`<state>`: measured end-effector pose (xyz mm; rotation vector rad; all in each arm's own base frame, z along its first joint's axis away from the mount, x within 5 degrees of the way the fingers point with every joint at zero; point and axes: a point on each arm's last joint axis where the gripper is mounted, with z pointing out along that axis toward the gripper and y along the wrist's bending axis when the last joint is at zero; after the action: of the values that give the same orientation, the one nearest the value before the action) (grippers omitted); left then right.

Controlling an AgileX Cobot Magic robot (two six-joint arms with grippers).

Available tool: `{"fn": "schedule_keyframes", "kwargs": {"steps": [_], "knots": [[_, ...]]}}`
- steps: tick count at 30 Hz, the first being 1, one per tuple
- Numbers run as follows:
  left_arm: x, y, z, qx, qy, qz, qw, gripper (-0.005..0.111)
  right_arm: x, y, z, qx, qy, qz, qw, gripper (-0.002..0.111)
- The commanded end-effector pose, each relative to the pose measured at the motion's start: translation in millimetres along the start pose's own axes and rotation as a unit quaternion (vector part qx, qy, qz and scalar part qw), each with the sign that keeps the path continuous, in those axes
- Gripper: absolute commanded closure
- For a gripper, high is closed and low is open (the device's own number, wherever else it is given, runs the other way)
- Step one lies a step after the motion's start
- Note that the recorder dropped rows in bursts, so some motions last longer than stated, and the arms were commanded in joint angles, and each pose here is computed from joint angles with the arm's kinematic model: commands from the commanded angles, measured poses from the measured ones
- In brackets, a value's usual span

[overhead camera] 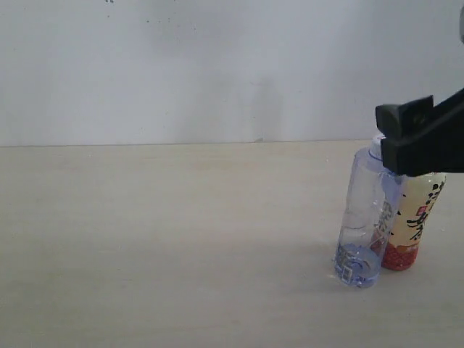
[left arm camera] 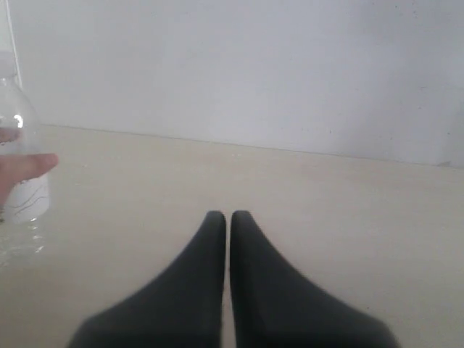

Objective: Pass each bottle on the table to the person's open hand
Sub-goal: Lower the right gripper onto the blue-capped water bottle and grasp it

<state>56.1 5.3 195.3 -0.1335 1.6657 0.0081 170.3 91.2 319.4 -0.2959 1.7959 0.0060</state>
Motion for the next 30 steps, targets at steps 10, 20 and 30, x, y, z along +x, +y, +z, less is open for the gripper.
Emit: {"fn": "schedule_keyframes", "kwargs": {"steps": [10,20,30], "knots": [[-1.3,0.1,-0.5,-0.001,-0.003,0.000,1.000,0.103,20.9,-11.8,49.3,-0.036,0.026,0.035,0.998,0.029],[-1.3,0.1,-0.5,-0.001,-0.003,0.000,1.000,0.103,31.4,-6.2,68.3,-0.034,0.036,0.030,0.998,0.029],[-1.3,0.1,-0.5,-0.001,-0.003,0.000,1.000,0.103,47.4,-2.9,86.9,-0.016,0.064,0.039,0.997,0.030]]}}
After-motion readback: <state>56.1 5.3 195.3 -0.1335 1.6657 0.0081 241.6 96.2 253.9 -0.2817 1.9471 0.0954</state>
